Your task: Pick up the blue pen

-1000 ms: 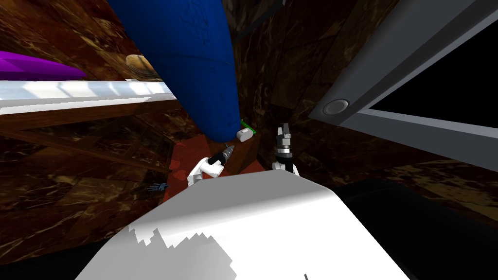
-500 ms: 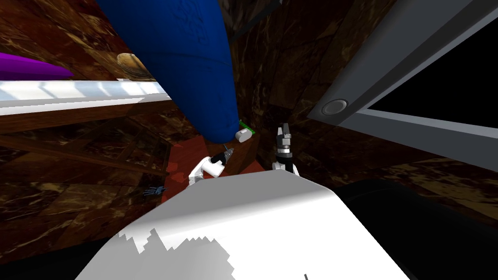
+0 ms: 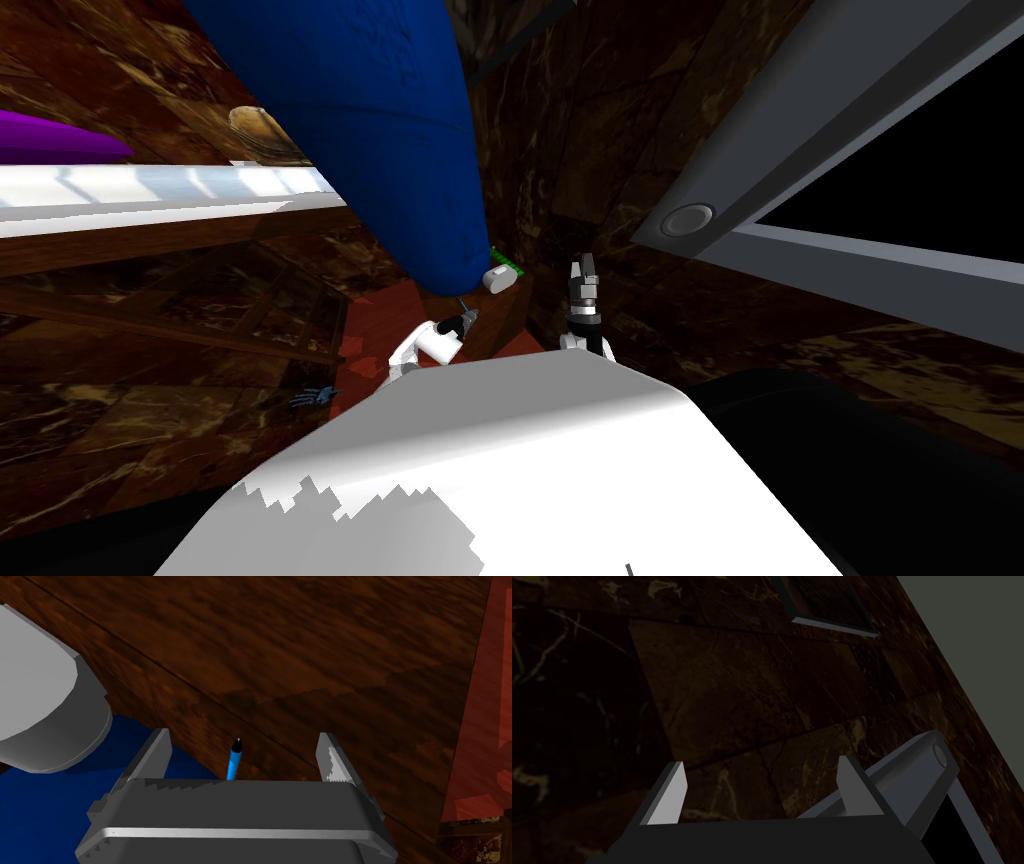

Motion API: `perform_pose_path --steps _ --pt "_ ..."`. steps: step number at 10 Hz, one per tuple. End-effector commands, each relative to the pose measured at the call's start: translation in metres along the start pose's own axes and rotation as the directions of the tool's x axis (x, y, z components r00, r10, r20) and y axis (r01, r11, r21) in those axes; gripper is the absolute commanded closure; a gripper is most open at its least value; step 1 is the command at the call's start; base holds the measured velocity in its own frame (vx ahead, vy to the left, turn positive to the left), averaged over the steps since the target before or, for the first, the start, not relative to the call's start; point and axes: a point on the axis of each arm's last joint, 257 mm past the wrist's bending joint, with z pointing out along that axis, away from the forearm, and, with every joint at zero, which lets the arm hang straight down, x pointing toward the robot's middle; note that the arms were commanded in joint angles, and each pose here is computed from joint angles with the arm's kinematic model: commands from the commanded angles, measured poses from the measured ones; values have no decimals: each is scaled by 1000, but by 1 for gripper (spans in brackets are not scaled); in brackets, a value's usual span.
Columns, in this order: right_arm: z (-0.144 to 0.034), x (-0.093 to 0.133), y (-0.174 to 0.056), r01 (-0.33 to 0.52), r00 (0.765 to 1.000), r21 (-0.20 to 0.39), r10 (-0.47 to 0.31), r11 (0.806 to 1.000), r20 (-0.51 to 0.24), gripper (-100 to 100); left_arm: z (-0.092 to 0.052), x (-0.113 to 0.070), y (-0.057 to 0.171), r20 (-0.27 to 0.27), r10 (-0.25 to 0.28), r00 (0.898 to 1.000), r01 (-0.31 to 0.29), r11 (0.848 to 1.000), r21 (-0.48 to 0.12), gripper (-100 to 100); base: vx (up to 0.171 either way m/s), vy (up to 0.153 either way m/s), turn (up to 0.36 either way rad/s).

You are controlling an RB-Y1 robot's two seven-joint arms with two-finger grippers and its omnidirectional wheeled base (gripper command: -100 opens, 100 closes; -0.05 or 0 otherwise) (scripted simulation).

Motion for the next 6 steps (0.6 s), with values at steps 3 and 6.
perform_pose_path --steps 3,6 --pt "0 0 0 0 1000 0 0 1000 0 0 6 -1 3 2 -3 1000 3 1000 -6 -100 0 0 -6" --pt "0 0 0 0 1000 0 0 1000 0 0 19 -4 7 6 -9 1000 9 1000 -9 -100 0 -2 -19"
